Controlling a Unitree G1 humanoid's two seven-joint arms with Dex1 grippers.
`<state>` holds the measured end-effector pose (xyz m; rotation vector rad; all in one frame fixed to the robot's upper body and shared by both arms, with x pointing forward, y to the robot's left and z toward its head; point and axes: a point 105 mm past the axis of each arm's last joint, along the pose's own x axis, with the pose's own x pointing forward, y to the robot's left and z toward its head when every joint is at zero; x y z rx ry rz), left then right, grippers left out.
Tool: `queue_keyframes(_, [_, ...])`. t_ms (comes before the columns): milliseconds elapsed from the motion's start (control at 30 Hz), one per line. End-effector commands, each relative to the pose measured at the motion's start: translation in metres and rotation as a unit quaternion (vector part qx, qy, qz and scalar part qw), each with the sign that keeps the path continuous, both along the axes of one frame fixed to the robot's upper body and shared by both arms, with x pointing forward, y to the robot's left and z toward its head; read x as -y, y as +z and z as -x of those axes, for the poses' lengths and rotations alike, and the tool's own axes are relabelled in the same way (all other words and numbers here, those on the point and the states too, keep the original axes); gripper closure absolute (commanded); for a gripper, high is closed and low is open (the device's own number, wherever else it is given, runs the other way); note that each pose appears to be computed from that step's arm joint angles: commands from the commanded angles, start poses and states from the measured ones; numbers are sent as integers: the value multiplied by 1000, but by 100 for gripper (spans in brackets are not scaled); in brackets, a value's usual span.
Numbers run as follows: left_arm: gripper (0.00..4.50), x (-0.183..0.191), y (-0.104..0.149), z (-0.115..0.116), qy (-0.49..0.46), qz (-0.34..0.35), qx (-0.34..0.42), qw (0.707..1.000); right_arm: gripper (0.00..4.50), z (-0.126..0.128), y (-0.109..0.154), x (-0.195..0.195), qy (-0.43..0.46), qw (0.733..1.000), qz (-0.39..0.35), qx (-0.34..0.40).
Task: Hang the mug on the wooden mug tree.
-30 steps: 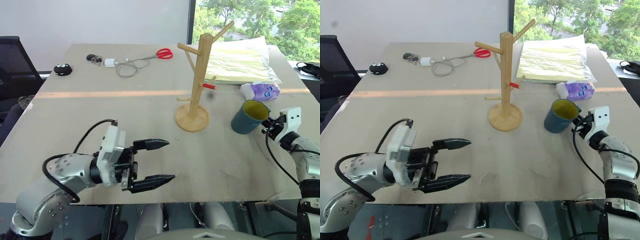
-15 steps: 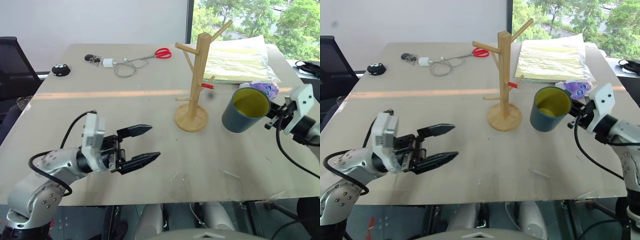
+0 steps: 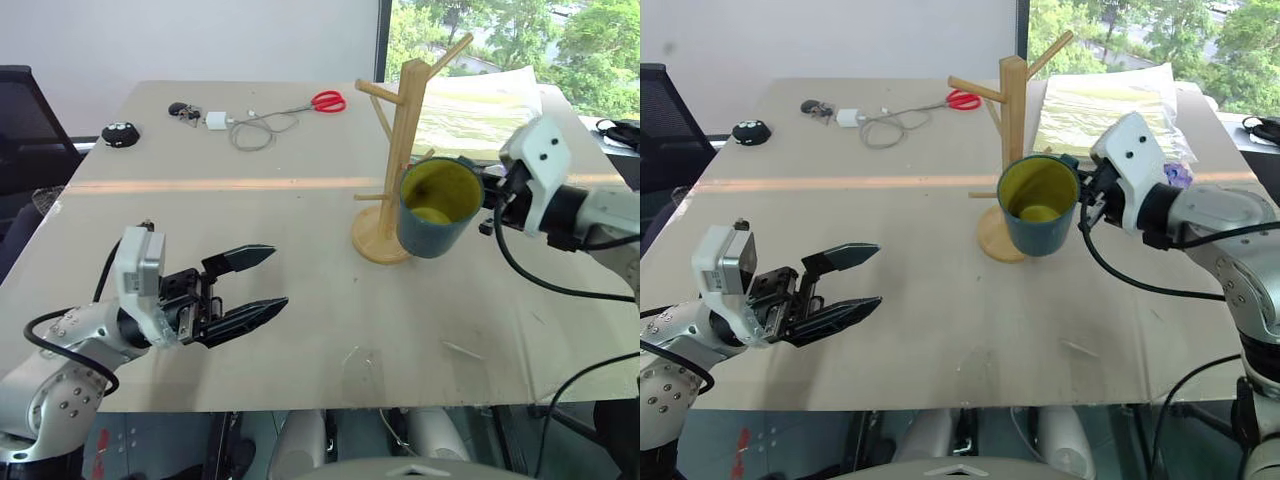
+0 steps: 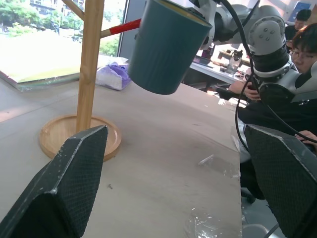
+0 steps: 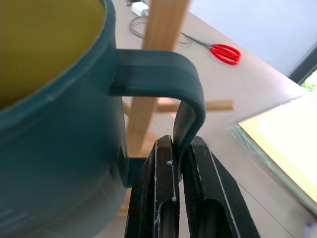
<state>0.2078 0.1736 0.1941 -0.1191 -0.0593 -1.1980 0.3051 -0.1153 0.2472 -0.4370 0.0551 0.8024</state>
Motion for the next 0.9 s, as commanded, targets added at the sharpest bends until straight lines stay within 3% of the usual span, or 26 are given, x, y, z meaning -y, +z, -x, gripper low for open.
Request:
queue_keyframes(33, [0,5,6,7,-5,2,19,1000,440,2,4,-16,10,1000,1,2])
queue_keyframes(267, [0,5,4,10,13,2,19,1000,440,-18,-11,-16,-43,999,32,-10])
queue_keyframes(367, [0,7,4,8,24,2,22,999,357,-18,-13,-11,-42,999,28,-9])
queue_keyframes(433, [0,8,6,7,32,5,25,999,270,-10,-9,-10,-20,1000,14,-6])
queue_keyframes(633, [0,8,1,-1,52,-3,16,999,270,26,-6,15,55,998,-26,5])
queue_keyframes(900, [0,-16,-26,-8,113,-46,-15,992,270,48,-48,91,-37,998,-35,-26])
